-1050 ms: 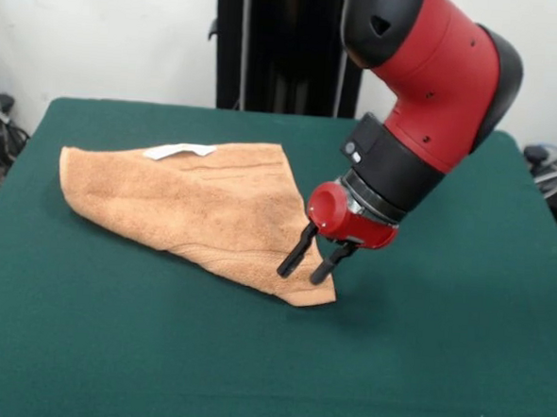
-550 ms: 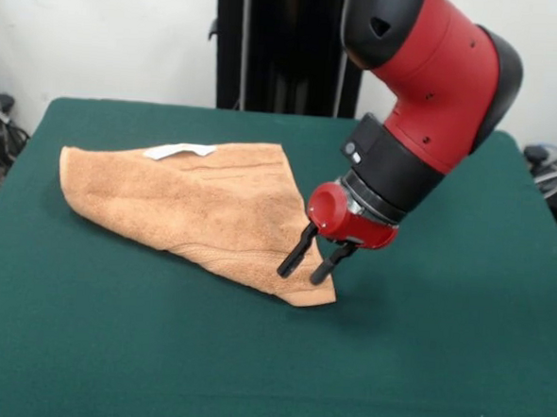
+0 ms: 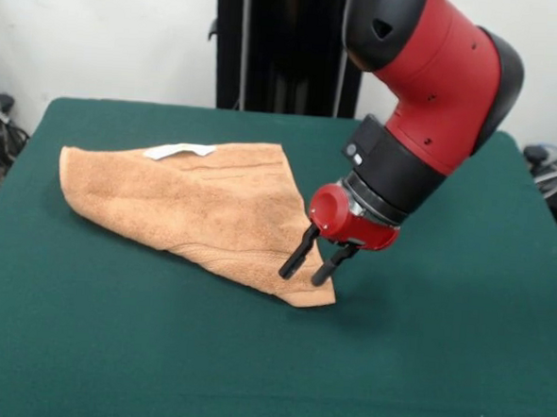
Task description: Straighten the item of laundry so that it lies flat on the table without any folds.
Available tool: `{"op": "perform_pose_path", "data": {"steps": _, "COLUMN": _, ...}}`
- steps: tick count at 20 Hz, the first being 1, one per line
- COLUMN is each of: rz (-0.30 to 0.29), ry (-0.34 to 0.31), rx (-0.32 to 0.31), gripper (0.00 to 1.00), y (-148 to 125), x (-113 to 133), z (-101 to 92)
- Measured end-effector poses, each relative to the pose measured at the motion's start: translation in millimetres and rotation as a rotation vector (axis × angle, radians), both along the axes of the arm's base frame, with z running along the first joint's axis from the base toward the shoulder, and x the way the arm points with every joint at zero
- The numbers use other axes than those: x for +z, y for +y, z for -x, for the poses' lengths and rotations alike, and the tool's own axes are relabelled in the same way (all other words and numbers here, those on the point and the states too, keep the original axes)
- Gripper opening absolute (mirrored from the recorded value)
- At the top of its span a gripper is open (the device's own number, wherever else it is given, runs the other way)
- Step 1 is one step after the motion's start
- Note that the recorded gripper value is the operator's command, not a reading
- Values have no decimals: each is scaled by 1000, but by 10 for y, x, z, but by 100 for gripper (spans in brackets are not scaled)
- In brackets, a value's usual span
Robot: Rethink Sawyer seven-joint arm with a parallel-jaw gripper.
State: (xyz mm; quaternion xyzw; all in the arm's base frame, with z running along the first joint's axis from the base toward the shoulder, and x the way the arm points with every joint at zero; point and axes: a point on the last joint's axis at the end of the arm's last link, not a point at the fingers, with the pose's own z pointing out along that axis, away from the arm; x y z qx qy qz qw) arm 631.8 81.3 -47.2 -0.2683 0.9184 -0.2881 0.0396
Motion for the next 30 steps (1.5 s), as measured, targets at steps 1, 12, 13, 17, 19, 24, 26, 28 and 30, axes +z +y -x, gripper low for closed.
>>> {"op": "perform_pose_path", "data": {"steps": 1, "rz": 0, "ry": 0, "rx": 1, "gripper": 100, "y": 5, "x": 0, "z": -1}}
{"op": "perform_pose_path", "data": {"steps": 12, "rz": 3, "ry": 7, "rx": 24, "gripper": 100, "y": 172, "x": -21, "z": 3}}
{"op": "perform_pose_path", "data": {"steps": 13, "rz": 3, "ry": 8, "rx": 25, "gripper": 100, "y": 178, "x": -22, "z": 5}}
{"op": "perform_pose_path", "data": {"steps": 17, "rz": 5, "ry": 12, "rx": 30, "gripper": 100, "y": 225, "x": -23, "z": 20}}
{"op": "perform_pose_path", "data": {"steps": 19, "rz": 6, "ry": 15, "rx": 35, "gripper": 100, "y": 266, "x": -26, "z": 30}}
{"op": "perform_pose_path", "data": {"steps": 24, "rz": 7, "ry": 17, "rx": 49, "gripper": 100, "y": 358, "x": -33, "z": 52}}
{"op": "perform_pose_path", "data": {"steps": 26, "rz": 8, "ry": 19, "rx": 50, "gripper": 100, "y": 371, "x": -36, "z": 57}}
{"op": "perform_pose_path", "data": {"steps": 28, "rz": 8, "ry": 20, "rx": 51, "gripper": 100, "y": 376, "x": -39, "z": 58}}
{"op": "perform_pose_path", "data": {"steps": 30, "rz": 9, "ry": 23, "rx": 50, "gripper": 100, "y": 387, "x": -43, "z": 62}}
